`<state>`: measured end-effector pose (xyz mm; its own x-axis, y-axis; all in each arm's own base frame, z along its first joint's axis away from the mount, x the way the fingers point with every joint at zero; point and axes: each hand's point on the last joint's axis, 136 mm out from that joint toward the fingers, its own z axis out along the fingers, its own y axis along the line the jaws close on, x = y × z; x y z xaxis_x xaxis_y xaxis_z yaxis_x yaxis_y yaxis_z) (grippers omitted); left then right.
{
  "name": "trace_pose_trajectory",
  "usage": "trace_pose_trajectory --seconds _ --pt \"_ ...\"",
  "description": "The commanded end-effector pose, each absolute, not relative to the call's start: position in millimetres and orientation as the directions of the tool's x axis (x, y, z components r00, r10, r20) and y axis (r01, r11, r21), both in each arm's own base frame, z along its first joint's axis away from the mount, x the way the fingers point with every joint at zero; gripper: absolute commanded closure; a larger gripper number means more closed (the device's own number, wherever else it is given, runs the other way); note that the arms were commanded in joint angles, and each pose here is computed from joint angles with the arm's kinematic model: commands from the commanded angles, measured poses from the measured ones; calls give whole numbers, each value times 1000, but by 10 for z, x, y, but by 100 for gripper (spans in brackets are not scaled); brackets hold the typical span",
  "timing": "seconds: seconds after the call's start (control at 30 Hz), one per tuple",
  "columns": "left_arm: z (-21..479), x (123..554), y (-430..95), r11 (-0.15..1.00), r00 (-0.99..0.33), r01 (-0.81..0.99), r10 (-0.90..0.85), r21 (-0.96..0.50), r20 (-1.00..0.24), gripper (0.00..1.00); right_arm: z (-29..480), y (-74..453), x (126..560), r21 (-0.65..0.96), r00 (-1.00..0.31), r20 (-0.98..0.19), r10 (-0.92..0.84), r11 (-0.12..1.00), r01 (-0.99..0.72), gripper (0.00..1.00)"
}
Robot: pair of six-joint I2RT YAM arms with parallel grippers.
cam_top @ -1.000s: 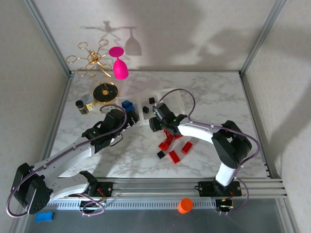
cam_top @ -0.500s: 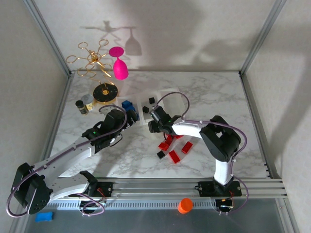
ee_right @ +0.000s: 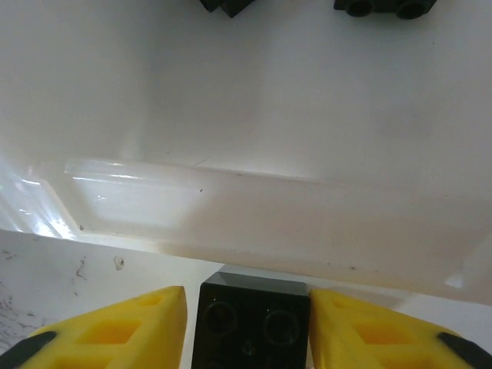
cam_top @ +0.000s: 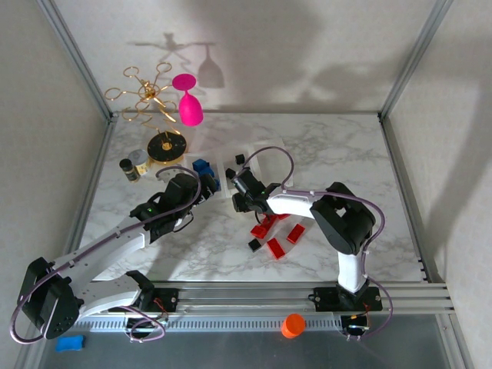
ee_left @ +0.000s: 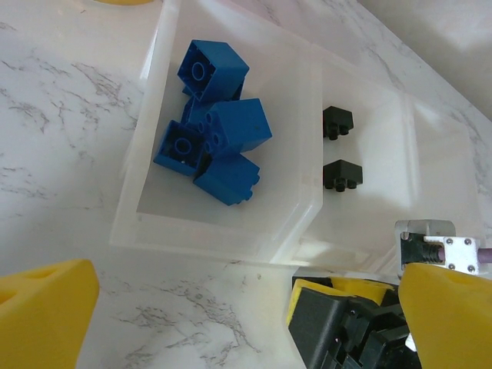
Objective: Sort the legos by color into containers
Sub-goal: Pick up the lego from the center of the table, then place the lego in the container.
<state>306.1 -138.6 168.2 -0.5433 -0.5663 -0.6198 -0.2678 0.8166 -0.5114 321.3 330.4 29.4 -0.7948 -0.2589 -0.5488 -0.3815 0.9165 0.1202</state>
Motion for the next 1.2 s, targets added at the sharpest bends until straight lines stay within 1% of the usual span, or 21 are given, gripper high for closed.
trace_pose_trajectory --seconds 0.0,0.1,0.23,0.4,0.53,0.8,1.03,1.17 --pt "1686 3061 -1349 825 -538 -290 -560 -486 -630 0 319 3315 3219 102 -790 -549 -273 916 -387 60" --pt "1702 3068 -1354 824 -536 -288 -561 -488 -631 0 413 3313 3202 111 -782 -561 -271 912 -395 65" --pt "1728 3081 -1369 822 -534 -284 -564 -495 -630 0 572 3291 3176 125 -774 -578 -259 909 -397 67" --pt "1819 3118 -1386 822 -525 -270 -562 -501 -639 0 861 3295 3155 157 -756 -609 -240 898 -411 68" --pt "1903 3180 -1361 828 -515 -263 -554 -495 -654 0 1118 3341 3262 183 -736 -644 -209 892 -413 67" --pt "2063 3399 -1275 830 -488 -257 -554 -496 -674 0 1237 3488 3900 126 -687 -701 -191 915 -383 67" --pt "2064 3514 -1287 825 -486 -256 -561 -505 -670 0 1149 3543 4446 73 -662 -728 -178 940 -333 67" --pt "2069 3523 -1283 826 -485 -255 -559 -502 -673 0 1183 3554 4632 59 -650 -739 -175 945 -321 58"
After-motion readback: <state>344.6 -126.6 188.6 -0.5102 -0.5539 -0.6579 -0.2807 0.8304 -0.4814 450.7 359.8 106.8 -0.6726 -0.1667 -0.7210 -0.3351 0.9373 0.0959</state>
